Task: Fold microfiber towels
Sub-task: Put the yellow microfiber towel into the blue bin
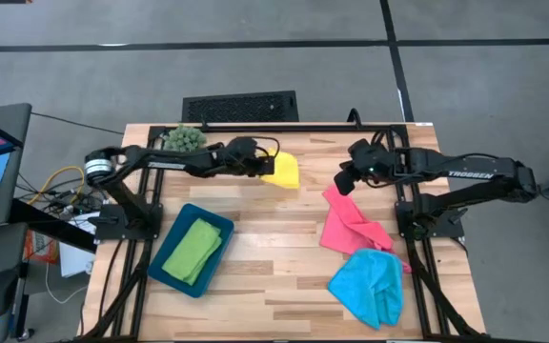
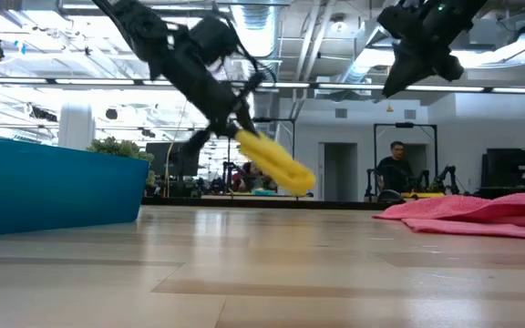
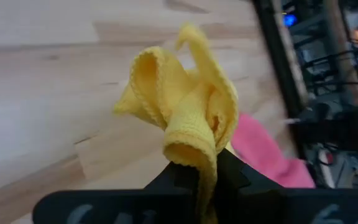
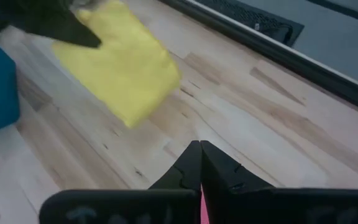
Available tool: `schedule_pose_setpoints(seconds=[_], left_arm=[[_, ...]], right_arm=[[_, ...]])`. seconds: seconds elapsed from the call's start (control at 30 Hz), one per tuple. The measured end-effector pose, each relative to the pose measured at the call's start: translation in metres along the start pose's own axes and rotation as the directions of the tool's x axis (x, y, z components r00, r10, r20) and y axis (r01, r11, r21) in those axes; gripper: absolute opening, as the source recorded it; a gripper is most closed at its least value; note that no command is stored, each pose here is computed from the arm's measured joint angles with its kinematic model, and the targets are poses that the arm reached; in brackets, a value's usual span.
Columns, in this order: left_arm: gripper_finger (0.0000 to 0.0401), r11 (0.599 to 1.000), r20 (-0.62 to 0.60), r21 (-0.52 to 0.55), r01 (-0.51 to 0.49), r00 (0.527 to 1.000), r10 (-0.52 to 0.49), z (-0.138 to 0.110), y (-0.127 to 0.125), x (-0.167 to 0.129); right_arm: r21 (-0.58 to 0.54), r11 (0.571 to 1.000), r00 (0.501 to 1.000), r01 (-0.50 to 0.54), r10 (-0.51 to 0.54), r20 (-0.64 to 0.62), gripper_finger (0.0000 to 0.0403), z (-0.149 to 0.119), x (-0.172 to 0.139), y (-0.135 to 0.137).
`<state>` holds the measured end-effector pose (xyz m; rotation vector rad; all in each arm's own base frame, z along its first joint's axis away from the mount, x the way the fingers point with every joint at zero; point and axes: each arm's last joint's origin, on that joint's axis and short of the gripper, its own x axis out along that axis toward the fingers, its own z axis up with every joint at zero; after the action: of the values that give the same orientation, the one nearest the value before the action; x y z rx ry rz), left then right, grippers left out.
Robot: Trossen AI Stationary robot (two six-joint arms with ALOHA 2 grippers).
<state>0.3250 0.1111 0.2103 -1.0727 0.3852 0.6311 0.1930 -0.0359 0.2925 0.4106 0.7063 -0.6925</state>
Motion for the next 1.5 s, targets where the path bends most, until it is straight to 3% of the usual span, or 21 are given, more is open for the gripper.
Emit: schedule_pose_setpoints(seconds=[0.3, 0.5, 0.63, 0.87, 1.03, 1.33, 1.5], left_arm=[[0.0003, 0.998, 0.004, -0.004, -0.059, 0.998, 0.059, -0.002, -0.018, -0.108], [0.0003, 0.973, 0.074, -0.181, -0.145, 0.984, 0.16, -0.039, -0.016, -0.184], [0.0003, 0.948, 0.087, -0.278, -0.155, 0.979, 0.186, -0.071, -0.01, -0.217], [0.0003, 0.922, -0.053, -0.358, -0.145, 0.989, 0.135, -0.121, -0.012, -0.238], [0.0003, 0.899, -0.111, -0.421, -0.118, 0.991, 0.078, -0.142, -0.012, -0.252], [0.0003, 0.924, -0.097, -0.379, -0.054, 0.995, 0.018, -0.137, -0.023, -0.273], [0.0003, 0.965, -0.083, -0.252, -0.078, 0.995, 0.059, -0.121, -0.027, -0.289]], right_arm=[[-0.02, 1.0, 1.0, -0.014, 0.014, 0.025, 0.0024, 0.001, -0.007, -0.003], [-0.024, 1.0, 1.0, -0.014, 0.015, 0.026, 0.0028, 0.001, -0.007, -0.003], [-0.025, 1.0, 1.0, -0.014, 0.015, 0.026, 0.0026, 0.001, -0.007, -0.003], [-0.024, 1.0, 1.0, -0.014, 0.015, 0.026, 0.0024, 0.001, -0.007, -0.003], [-0.015, 1.0, 0.999, -0.019, 0.019, 0.032, 0.0028, 0.002, -0.007, -0.002], [0.003, 1.0, 0.999, -0.021, 0.021, 0.03, 0.0024, 0.001, -0.007, -0.002], [0.004, 1.0, 0.999, -0.021, 0.021, 0.03, 0.0028, 0.001, -0.007, -0.002]])
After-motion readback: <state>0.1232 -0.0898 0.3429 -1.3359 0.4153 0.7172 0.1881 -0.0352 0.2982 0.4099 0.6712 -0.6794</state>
